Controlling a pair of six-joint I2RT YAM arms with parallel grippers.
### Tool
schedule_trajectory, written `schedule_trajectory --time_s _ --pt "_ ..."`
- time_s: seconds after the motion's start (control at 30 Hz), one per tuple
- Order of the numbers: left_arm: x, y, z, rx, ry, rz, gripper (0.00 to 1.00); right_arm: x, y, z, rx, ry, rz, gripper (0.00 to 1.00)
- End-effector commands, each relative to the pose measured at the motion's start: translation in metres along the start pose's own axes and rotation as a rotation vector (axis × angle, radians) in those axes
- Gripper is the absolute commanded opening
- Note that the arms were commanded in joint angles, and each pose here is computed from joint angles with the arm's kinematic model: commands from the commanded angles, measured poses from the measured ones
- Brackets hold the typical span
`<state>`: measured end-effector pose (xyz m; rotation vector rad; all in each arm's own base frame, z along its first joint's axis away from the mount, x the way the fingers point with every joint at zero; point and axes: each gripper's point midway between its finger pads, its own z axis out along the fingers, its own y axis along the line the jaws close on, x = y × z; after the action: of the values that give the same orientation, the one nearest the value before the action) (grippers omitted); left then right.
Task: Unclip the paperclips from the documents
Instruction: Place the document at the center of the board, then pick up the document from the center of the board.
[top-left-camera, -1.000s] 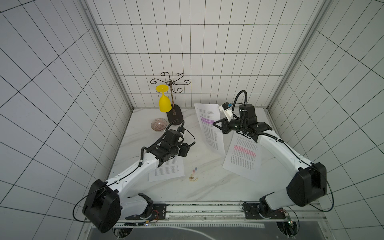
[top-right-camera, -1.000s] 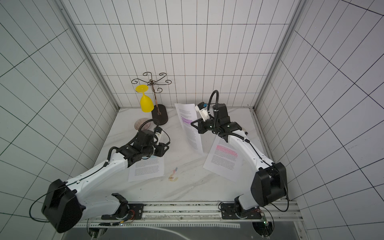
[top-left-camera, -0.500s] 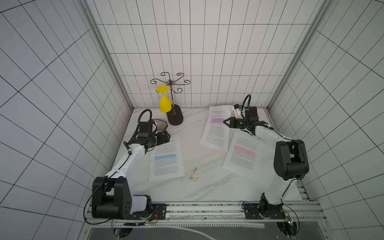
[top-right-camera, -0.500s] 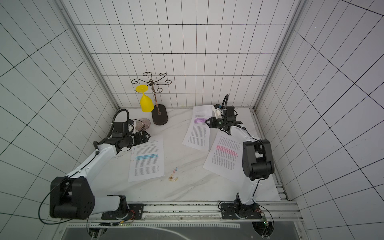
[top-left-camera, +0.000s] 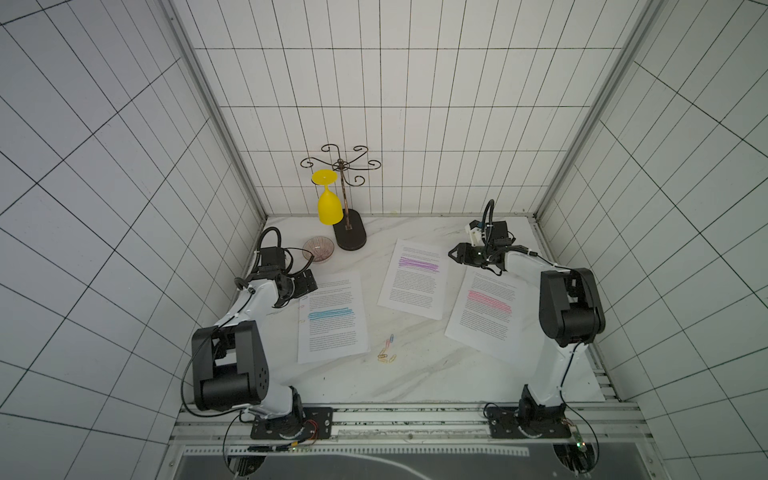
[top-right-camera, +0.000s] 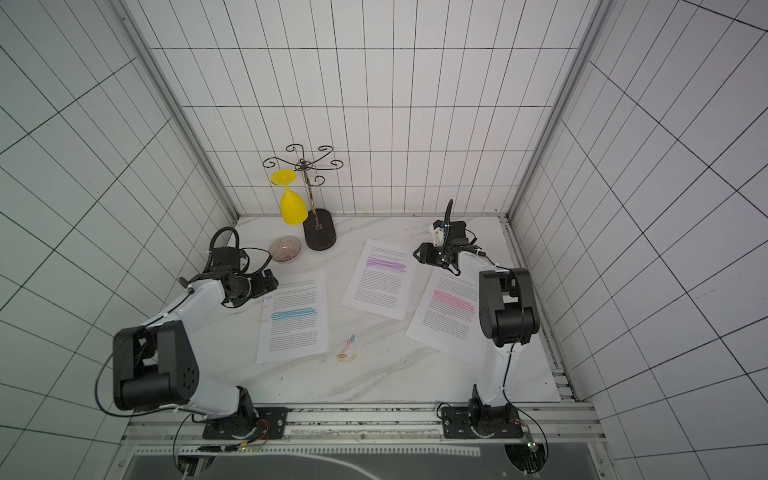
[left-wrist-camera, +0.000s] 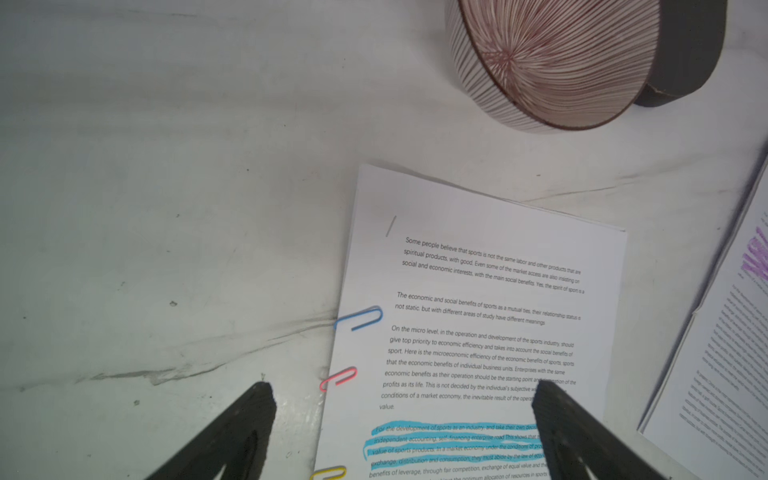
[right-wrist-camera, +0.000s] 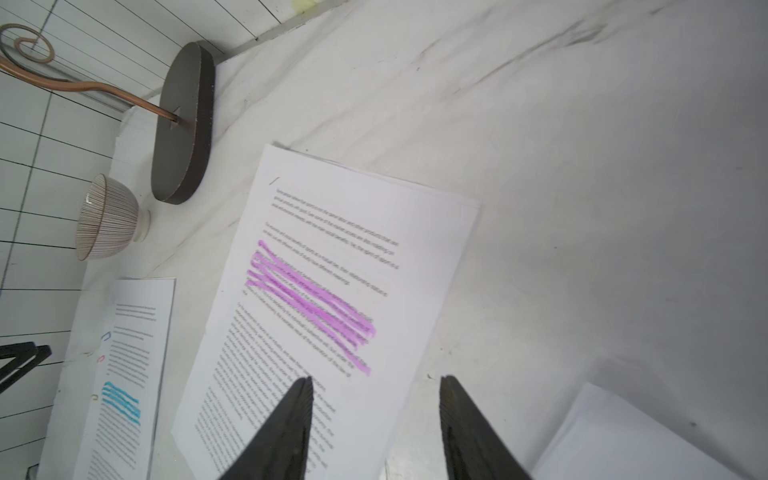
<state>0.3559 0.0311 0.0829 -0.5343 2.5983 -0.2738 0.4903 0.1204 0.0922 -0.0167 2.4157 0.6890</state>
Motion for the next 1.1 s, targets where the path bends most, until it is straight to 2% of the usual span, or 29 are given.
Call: schedule_trajectory --time_s 0.0,0.13,0.27,0.43,0.57,0.7,0.9,1.07 --pt "-0.001 0.012 0.007 -0.043 0.005 0.014 0.97 -0.012 -0.016 -0.021 0.113 -0.027 -0.015 0.56" --pt "0.002 0.021 0.017 -0.07 0.027 0.012 0.97 -0.019 0.015 -0.042 0.082 -0.048 -0.049 0.59" --pt "0.001 0.026 0.027 -0.074 0.032 0.012 0.97 -0.002 0.079 -0.049 0.016 -0.009 -0.157 0.59" --pt "0.003 0.02 0.044 0.019 0.058 -0.035 0.97 0.061 0.169 -0.033 -0.107 0.133 -0.287 0.59" --pt "0.007 0.01 0.051 0.09 0.071 -0.069 0.97 0.112 0.213 -0.012 -0.202 0.248 -0.33 0.58" --pt "0.017 -0.005 0.056 0.197 0.1 -0.12 0.97 0.158 0.254 0.007 -0.275 0.339 -0.437 0.57" --pt "0.033 -0.023 0.057 0.326 0.136 -0.191 0.97 0.208 0.283 0.037 -0.324 0.449 -0.501 0.56" --pt "0.034 -0.031 0.055 0.383 0.13 -0.221 0.97 0.225 0.279 0.058 -0.3 0.471 -0.49 0.55"
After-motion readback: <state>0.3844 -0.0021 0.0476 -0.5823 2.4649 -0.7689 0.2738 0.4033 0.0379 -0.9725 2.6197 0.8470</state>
